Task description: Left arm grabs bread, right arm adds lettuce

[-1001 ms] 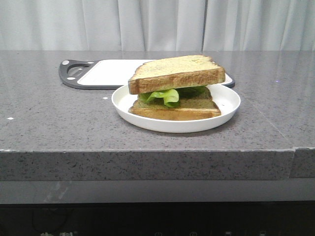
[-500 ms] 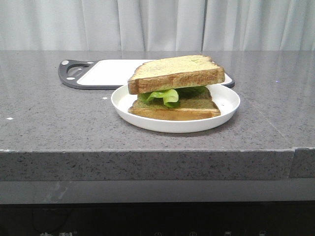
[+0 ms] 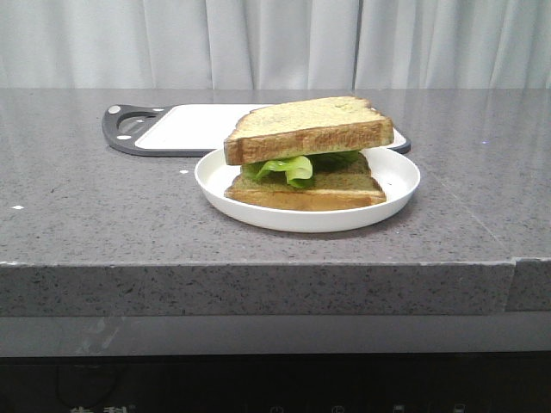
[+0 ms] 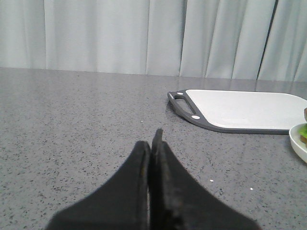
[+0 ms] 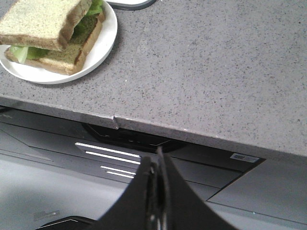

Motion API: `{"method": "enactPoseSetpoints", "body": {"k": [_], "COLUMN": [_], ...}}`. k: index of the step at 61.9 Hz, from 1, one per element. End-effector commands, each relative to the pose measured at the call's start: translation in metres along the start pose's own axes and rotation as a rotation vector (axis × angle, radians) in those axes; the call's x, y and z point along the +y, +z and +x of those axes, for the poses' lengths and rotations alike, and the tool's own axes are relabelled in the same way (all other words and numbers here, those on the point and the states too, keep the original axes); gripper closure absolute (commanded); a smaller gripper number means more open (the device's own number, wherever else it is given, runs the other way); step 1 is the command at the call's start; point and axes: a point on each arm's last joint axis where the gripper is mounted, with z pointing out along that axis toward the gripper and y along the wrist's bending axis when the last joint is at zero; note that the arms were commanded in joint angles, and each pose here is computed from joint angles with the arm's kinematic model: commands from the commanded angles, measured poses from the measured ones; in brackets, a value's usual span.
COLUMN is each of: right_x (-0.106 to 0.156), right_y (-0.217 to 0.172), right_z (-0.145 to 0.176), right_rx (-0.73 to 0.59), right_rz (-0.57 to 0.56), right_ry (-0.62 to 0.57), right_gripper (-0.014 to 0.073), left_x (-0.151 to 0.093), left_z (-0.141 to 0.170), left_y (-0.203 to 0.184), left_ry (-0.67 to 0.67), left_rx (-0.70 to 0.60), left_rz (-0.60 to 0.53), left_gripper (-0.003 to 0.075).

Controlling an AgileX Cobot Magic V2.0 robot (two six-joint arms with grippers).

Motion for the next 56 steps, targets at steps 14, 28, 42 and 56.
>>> {"method": "enactPoseSetpoints", "body": {"k": [14, 28, 42, 56], "right_x": [0.000, -0.002, -0.014, -0.024], "right_y": [-0.004, 0.000, 0.035, 0.071], "right_z": [-0.009, -0.006, 0.039, 0.086], "right_rx": [-0.069, -0.163, -0.464, -0.655], "right_rz": [0.006, 0.018, 0.086, 0.111], "right_ry": [-0.008, -0.010, 0.012, 0.021], "right_gripper": [0.0713, 0.0713, 0.0713, 0.0713], "left_x": [0.000, 0.000, 0.000, 0.000], "left_z": [-0.007, -0.007, -0.007, -0.007], "left_y": [-0.002, -0.002, -0.002, -0.002], "left_ry": [-0.009, -0.009, -0.009, -0.009], "left_rx": [-0.095, -0.095, -0.095, -0.095], "left_rz": [0.002, 0.002, 0.002, 0.002], "left_gripper": [0.0741, 0.0741, 0.0741, 0.0741]}}
